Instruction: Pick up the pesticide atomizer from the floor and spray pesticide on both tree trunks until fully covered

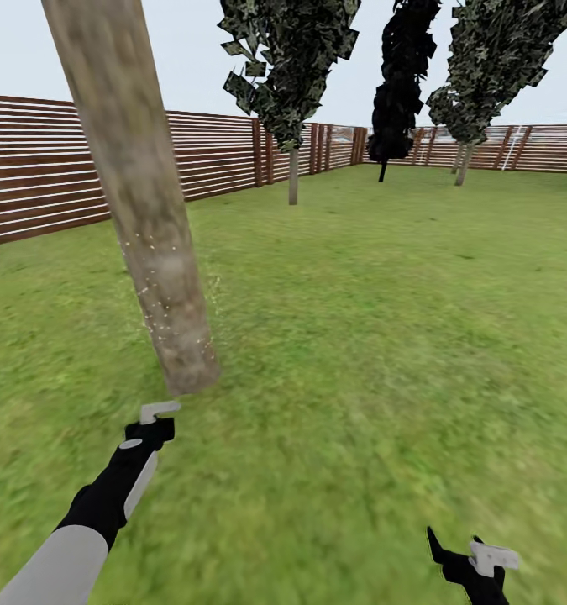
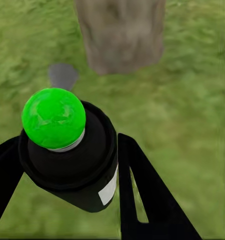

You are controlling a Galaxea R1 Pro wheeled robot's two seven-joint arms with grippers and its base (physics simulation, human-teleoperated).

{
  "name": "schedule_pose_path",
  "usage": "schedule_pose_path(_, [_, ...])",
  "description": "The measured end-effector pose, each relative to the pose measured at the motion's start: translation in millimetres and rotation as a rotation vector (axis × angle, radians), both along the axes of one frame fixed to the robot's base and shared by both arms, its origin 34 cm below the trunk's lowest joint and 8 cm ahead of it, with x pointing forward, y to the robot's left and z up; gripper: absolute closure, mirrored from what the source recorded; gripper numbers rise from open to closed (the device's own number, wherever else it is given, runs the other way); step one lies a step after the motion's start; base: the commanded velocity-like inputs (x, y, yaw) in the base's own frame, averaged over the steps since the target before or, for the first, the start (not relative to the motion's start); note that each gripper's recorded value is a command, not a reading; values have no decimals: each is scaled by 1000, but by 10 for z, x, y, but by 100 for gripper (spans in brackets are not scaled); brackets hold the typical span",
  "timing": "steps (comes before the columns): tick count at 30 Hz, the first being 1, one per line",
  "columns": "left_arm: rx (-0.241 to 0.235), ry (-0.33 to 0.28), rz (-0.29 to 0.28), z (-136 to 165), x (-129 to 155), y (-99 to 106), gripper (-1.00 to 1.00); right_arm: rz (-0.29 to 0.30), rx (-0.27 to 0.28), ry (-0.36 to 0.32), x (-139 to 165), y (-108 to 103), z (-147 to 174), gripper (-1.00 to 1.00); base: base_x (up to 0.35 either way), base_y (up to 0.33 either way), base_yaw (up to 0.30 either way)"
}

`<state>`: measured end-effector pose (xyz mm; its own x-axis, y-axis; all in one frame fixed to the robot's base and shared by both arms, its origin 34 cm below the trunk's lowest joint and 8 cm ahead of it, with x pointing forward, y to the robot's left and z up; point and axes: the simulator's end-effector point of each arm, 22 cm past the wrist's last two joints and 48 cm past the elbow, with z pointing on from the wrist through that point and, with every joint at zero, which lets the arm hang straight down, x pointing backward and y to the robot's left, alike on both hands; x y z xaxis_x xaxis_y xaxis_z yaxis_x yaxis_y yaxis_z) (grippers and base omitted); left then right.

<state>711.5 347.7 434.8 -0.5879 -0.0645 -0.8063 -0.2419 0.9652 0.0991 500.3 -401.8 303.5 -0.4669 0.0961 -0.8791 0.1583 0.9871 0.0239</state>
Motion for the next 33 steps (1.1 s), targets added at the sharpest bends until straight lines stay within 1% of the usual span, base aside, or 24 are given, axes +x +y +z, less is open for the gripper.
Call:
schedule_pose_path(6, [-5,-1,-4,-2,4,-29,100,0,1,1,-3,5,-3,-100,19,-273,0])
schedule_pose_path(10, [-1,0,0,0,0,-2,100,1,2,1,-2,11,-5,-100,248,-159,44])
schedule_pose_path(19, [-2,-1,-1,-1,2,-11,100,2,3,1,-1,18,-6,-100,311,-88,263])
schedule_pose_path(27, [-3,-1,-3,0,4,-27,100,2,3,1,-1,18,-6,-100,280,-157,278])
schedule_pose_path(33, [-3,-1,-3,0,4,-27,100,1,2,1,-2,15,-6,-100,259,-168,65])
